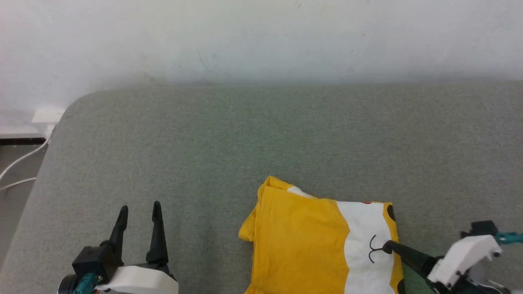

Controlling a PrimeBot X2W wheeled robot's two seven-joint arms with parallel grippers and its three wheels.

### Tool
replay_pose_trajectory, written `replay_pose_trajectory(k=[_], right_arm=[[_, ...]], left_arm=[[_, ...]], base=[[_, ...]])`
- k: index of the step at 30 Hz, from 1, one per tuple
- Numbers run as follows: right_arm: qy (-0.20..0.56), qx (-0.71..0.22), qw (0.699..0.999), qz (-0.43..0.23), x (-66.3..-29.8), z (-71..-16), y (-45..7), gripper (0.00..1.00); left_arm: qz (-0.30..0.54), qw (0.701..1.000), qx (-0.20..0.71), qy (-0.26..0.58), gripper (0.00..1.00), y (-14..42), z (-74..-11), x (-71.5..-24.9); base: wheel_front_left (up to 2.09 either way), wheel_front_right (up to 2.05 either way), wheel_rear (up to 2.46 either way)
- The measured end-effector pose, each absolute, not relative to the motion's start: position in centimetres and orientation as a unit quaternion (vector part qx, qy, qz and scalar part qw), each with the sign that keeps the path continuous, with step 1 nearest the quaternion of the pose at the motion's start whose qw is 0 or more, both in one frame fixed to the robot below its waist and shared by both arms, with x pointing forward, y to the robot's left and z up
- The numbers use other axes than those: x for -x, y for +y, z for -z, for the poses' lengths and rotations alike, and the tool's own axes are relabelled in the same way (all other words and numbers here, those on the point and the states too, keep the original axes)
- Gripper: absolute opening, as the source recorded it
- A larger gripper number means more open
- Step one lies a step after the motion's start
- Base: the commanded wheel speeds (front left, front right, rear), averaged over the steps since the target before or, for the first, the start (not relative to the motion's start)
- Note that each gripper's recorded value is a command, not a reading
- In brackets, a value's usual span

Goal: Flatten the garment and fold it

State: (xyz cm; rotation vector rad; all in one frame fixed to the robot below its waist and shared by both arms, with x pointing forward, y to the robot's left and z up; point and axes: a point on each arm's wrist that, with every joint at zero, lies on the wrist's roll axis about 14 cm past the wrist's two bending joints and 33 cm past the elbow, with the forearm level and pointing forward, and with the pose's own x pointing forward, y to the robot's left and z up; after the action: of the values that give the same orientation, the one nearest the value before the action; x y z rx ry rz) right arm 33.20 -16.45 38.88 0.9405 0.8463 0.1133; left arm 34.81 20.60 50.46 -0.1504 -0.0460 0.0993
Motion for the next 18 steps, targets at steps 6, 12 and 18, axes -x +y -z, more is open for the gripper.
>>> replay_pose_trajectory(k=[6,12,18], right_arm=[[0.427,-0.439,0.784,-0.099,-33.6,-38.4,-12.6,0.07],[0.419,-0.402,0.806,-0.118,-34.2,-38.8,-11.7,0.00],[0.368,-0.259,0.885,-0.124,-35.8,-40.5,-14.3,0.00]], left_arm=[[-0.055,0.996,0.074,-0.019,1.00,20.9,-50.2,-34.6],[-0.054,0.996,0.070,-0.022,1.00,21.1,-50.5,-34.2],[-0.049,0.997,0.062,-0.027,1.00,21.0,-50.9,-34.3]], base=[[0.00,0.00,0.00],[0.00,0.00,0.00],[0.00,0.00,0.00]])
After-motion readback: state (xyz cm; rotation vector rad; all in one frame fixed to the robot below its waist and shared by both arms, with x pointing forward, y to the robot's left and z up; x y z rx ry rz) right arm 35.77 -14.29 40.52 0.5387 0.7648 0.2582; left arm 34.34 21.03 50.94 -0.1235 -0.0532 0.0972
